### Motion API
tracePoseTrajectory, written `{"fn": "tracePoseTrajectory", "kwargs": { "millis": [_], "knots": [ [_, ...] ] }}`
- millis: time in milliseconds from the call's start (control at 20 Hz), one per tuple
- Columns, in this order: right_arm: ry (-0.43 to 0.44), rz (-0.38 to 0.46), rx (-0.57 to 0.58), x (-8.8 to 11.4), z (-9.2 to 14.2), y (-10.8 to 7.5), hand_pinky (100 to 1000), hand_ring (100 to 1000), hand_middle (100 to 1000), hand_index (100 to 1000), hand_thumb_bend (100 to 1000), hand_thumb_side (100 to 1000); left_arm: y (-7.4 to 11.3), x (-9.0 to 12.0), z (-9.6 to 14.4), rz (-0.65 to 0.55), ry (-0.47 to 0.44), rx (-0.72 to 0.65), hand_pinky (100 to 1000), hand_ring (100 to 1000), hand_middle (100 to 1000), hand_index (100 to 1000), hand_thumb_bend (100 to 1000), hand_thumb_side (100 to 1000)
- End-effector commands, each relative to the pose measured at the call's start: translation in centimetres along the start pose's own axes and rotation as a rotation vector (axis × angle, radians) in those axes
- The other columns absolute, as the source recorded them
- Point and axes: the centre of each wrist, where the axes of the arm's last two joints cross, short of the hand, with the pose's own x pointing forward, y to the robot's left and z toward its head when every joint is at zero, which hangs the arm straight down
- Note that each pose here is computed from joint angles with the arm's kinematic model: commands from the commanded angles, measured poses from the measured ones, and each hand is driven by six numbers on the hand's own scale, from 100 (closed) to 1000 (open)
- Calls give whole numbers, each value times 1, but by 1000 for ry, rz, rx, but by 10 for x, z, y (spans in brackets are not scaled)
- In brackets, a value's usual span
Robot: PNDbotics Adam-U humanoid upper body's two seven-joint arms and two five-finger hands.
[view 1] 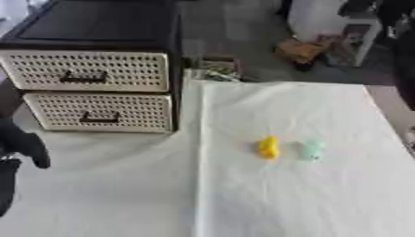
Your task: Pick up objects from table and place into drawer.
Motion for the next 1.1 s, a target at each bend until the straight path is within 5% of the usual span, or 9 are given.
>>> {"fn": "tracePoseTrajectory", "kwargs": {
  "millis": [50, 350, 500, 950, 1000, 1100],
  "knots": [
    [-39, -4, 8, 9, -12, 7, 874, 859, 573, 923, 311, 1000, 2, 5, -7, -3, -9, -28, 444, 575, 700, 874, 100, 672],
    [-42, -8, 8, 11, -15, 12, 872, 856, 572, 923, 309, 1000, 2, 5, -6, -5, -9, -31, 443, 574, 699, 874, 100, 672],
    [-23, 16, -6, 9, -12, 7, 855, 837, 539, 912, 396, 1000, 3, 5, -4, -13, -7, -33, 443, 573, 699, 874, 100, 672],
    [66, 301, 113, 8, -8, -42, 830, 790, 403, 868, 499, 1000, 11, 11, -1, -131, 14, -79, 427, 561, 688, 872, 100, 668],
    [73, 321, 136, 8, -7, -46, 830, 793, 395, 868, 513, 1000, 18, 16, -5, -196, 5, -103, 387, 512, 637, 863, 100, 551],
    [77, 343, 162, 8, -6, -50, 830, 793, 395, 868, 513, 1000, 24, 20, -7, -284, -3, -119, 387, 512, 637, 863, 100, 551]
  ]
}}
